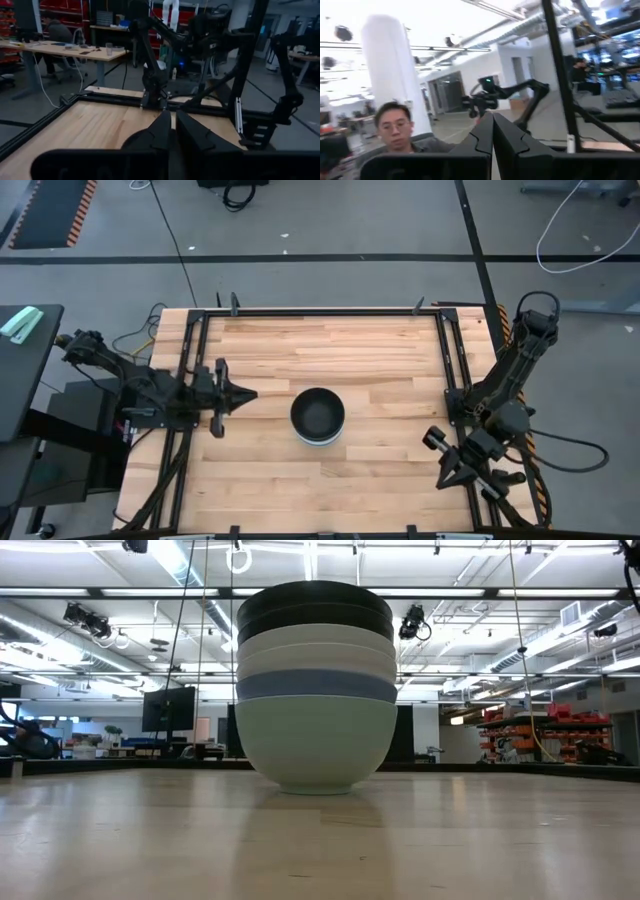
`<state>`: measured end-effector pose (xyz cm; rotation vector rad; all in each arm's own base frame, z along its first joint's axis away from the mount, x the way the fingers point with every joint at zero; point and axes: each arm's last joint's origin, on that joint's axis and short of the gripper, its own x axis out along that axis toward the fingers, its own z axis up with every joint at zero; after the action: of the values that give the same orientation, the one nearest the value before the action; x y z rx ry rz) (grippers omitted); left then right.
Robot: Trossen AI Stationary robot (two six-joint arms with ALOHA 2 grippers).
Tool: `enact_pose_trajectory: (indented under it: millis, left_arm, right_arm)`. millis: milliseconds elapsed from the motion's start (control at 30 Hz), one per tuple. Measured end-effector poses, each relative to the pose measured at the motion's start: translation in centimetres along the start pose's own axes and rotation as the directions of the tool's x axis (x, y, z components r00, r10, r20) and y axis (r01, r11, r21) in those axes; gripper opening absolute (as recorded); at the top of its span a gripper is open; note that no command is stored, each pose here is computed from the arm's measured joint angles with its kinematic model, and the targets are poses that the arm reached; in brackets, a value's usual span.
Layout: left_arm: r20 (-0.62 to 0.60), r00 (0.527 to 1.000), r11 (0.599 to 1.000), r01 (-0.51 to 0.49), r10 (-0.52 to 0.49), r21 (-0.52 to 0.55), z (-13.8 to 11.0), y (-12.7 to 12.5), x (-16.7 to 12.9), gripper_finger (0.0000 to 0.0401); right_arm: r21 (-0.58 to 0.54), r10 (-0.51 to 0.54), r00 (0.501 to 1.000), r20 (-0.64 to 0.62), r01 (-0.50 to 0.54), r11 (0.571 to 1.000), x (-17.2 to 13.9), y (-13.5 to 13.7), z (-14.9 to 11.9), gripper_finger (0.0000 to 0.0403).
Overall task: Nest bowls inside each other
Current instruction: Return to Home Position
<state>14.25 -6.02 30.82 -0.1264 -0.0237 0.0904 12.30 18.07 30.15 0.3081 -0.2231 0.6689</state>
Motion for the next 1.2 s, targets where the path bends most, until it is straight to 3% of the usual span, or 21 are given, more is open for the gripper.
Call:
enact_pose_trajectory:
  millis: [200,533,833,967,1100,1200]
  left_arm:
    - [0.000,1.000,1.000,-0.001,0.001,0.016,-0.4,0.2,0.0,0.0031]
    - [0.141,0.990,1.000,0.005,-0.007,0.012,1.7,1.6,-2.4,0.0029]
    - [0.199,0.980,0.996,0.000,-0.017,0.086,2.5,2.6,-3.7,0.0032]
    - [0.221,0.964,0.985,0.120,-0.145,0.125,2.8,2.8,-4.2,0.0025]
    - [0.208,0.912,0.931,0.323,-0.355,0.173,2.8,2.8,-4.9,0.0024]
    - [0.182,0.915,0.928,0.330,-0.359,0.172,2.6,3.1,-5.1,0.0030]
  right_arm:
    - [-0.001,0.109,0.993,0.047,-0.109,0.994,-0.7,0.1,0.3,0.0017]
    - [-0.009,0.119,0.985,0.122,-0.119,0.993,-3.8,-0.9,1.8,0.0017]
    - [-0.047,0.181,0.972,0.153,-0.176,0.983,-6.7,-2.0,1.7,0.0017]
    - [-0.052,0.222,0.958,0.180,-0.216,0.975,-7.8,-2.5,1.9,0.0017]
    - [-0.075,0.302,0.932,0.200,-0.293,0.953,-8.7,-2.7,2.0,0.0017]
    - [-0.084,0.325,0.924,0.203,-0.314,0.946,-9.2,-2.9,2.0,0.0017]
